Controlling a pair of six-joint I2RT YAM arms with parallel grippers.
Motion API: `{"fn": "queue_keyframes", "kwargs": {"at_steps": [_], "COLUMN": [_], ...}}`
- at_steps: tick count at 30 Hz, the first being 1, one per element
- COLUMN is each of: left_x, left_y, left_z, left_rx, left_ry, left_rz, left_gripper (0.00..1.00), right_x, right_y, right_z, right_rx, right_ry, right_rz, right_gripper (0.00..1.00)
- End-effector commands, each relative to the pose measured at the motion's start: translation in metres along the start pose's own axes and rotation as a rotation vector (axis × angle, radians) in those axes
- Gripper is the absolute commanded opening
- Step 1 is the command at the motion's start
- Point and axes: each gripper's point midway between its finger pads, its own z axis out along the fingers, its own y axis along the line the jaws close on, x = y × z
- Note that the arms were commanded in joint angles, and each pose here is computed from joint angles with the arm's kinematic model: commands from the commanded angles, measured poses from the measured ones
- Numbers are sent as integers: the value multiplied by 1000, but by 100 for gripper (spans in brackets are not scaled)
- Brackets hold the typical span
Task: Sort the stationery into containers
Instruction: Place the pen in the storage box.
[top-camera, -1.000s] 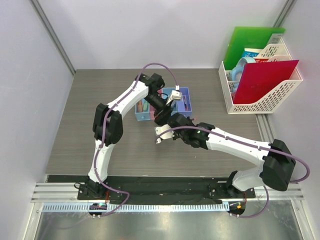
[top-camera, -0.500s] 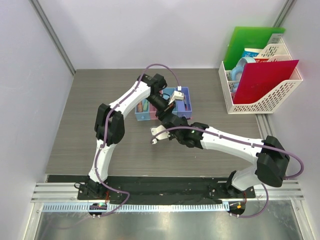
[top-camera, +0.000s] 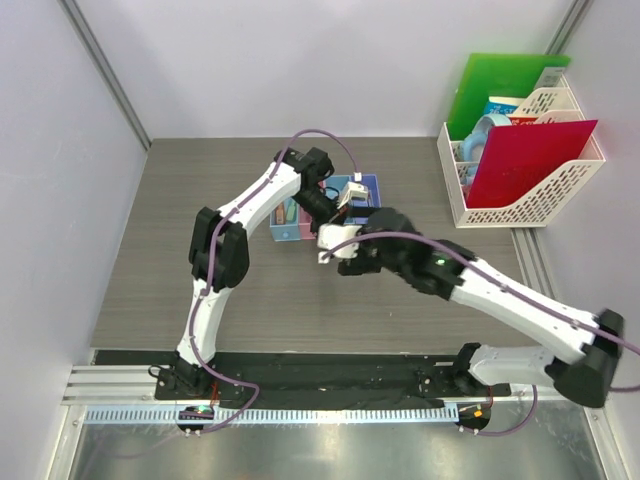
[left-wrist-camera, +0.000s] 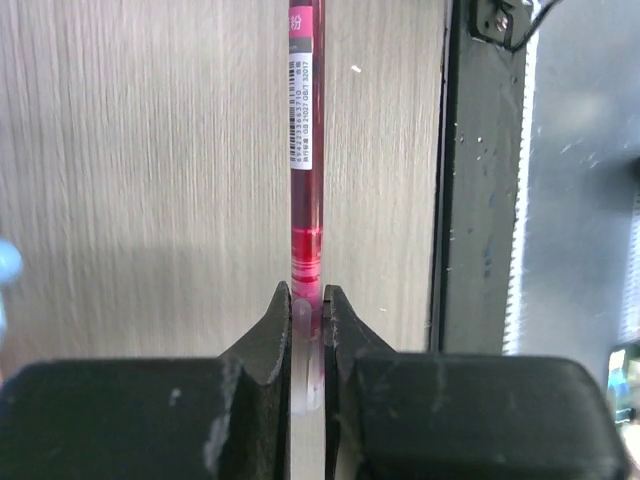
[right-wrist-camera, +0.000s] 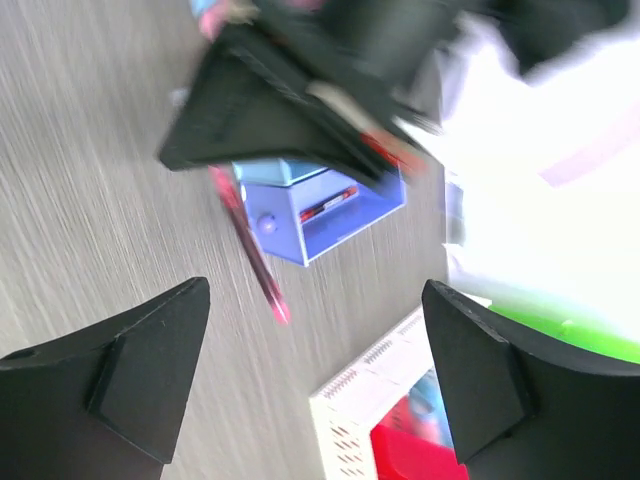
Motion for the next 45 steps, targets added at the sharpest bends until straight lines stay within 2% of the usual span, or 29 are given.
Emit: {"fn": "queue_keyframes", "kwargs": {"at_steps": [1,5,6,10,11,12,14,18,24,29,33,40,45], "left_x": [-20,-39,-54,-73,-91,-83,-104,-110,-118,-112,-107,-116,-122], "left_y": [-12,14,18,30,33,39,45,61,102,137,155,162,159], "left_z": [-30,-37,-43,-57,-66,-61,-80,-79,-85,-75,-56,-37,-41], "left_rx": [-139,-309,-354,-519,-572,-605,-756,-929,-1068,-1130,-1109,-1025,-1025], "left_ry": [-30,-124,-181,-291,-364,-378,-491,-531,-641,-664,-654,-672,-677], "left_rz": [-103,-135,-139,-175,-131,-181,-153,-172,-291,-388,-433,-492,-497], "left_gripper": [0,0,0,0,0,0,0,0,0,0,0,0,0], "right_x": [-5,39,44,91,100,115,129,168,192,197,203,206,205], "right_y": [-13,-21,-25,5,10,22,26,48,31,26,28,32,34], "right_z": [-39,-44,-48,-30,-27,-20,-14,-8,-18,-22,-25,-25,-24], "right_rx": [-2,100,130,122,128,131,170,235,315,334,340,335,325], "right_ry": [-178,-121,-127,-19,4,38,62,141,211,217,215,216,210], "right_rz": [204,287,309,387,403,438,477,561,618,674,684,684,684], "right_gripper": [93,96,97,99,99,99,100,100,100,100,100,100,100]}}
